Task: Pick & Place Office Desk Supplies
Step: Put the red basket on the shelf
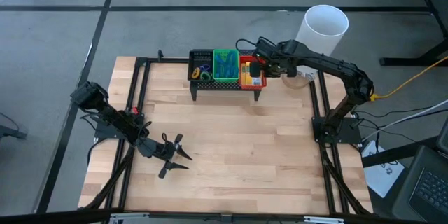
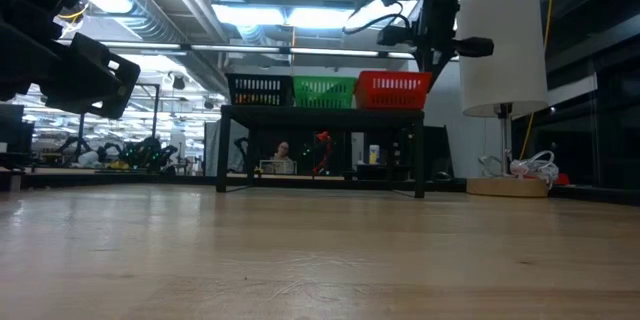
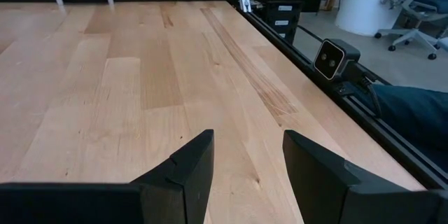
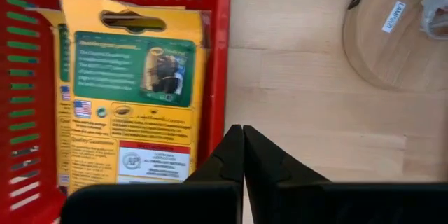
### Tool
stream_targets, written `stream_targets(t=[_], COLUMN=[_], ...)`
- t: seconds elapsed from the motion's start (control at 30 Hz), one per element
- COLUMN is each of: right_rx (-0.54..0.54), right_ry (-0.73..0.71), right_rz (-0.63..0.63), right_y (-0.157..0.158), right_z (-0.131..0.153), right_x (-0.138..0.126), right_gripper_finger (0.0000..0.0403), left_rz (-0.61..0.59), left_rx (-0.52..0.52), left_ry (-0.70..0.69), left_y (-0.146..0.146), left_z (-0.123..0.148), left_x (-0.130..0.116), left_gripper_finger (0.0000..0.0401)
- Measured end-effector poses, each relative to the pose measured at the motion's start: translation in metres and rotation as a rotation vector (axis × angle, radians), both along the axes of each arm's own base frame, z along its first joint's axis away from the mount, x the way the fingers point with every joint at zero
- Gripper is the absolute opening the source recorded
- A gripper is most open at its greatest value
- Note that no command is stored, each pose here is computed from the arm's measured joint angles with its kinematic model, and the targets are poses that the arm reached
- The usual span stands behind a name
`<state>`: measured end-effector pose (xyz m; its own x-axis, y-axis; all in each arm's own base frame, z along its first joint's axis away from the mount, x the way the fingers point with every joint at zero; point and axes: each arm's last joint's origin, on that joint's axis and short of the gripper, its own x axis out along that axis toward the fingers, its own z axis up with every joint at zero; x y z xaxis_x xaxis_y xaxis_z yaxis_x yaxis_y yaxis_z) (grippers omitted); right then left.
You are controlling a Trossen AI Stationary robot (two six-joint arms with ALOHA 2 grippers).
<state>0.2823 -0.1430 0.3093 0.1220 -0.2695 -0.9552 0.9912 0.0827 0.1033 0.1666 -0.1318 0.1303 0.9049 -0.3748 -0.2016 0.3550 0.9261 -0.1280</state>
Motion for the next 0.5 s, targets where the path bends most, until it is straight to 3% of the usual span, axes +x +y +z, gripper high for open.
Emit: stream_targets(t=[0.5], right_rx=[0.025], right_ry=[0.153], right_rz=[-0.021], right_y=[0.01], right_z=[0.002], right_x=[-0.017], right_gripper_finger=[0.0], left_rz=[0.0], left_rx=[0.003], left_ry=[0.006], left_y=[0.0], left_z=[-0.001], left_x=[0.0], left_gripper_finger=[0.0168])
